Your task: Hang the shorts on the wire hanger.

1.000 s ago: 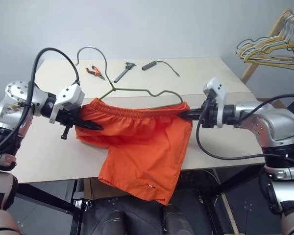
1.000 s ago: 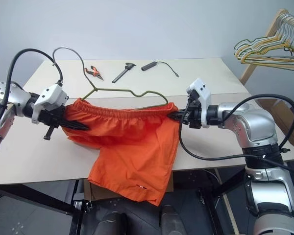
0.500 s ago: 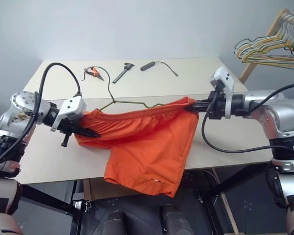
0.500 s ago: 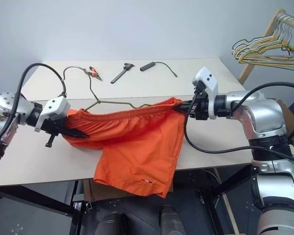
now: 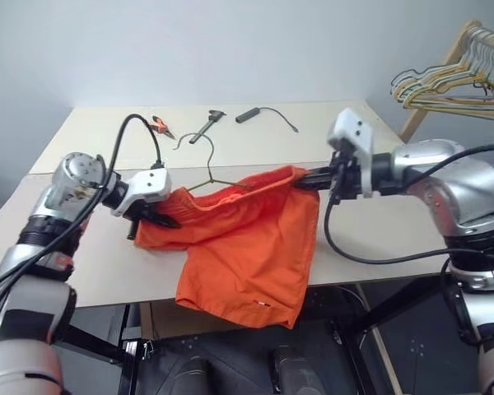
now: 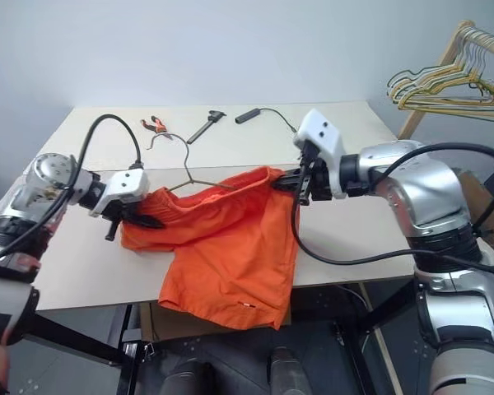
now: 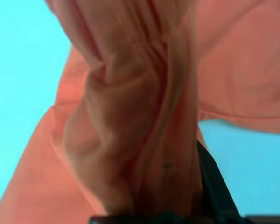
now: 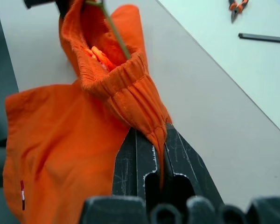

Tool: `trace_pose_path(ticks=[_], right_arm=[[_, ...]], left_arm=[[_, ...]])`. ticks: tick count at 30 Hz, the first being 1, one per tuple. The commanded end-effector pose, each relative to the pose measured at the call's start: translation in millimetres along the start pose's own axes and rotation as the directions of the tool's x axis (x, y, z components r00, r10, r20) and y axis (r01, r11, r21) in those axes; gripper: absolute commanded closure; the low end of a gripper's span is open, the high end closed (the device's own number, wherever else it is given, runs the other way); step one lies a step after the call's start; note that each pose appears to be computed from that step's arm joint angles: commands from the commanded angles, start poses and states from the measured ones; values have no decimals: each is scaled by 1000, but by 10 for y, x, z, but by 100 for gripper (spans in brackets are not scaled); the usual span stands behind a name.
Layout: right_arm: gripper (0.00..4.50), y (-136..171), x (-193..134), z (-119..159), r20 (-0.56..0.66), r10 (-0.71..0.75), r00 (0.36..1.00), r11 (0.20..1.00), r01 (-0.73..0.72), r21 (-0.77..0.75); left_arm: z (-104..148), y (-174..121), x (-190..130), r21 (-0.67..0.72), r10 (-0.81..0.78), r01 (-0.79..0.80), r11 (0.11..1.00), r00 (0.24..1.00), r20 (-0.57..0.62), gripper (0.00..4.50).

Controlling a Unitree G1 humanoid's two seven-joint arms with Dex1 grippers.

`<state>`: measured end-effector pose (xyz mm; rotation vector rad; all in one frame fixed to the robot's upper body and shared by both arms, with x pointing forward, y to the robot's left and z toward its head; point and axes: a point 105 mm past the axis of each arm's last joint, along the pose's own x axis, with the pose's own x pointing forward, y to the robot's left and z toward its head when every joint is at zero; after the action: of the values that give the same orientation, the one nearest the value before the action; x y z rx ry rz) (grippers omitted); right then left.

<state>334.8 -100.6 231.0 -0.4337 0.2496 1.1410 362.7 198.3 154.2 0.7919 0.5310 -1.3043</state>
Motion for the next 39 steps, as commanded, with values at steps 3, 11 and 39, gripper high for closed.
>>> trace_pose_path(ticks=[3, 11, 39], right_arm=[[340, 35, 59, 24, -55, -44, 998, 996, 40, -74], [63, 41, 90, -75, -102, -147, 984, 978, 129, -162], [2, -84, 90, 623, 85, 16, 996, 964, 8, -264]], left_arm=[[136, 145, -38, 32, 49, -50, 998, 999, 20, 444], [176, 199, -5, 32, 69, -71, 997, 996, 48, 444], [181, 168, -61, 76, 57, -60, 995, 998, 36, 444]])
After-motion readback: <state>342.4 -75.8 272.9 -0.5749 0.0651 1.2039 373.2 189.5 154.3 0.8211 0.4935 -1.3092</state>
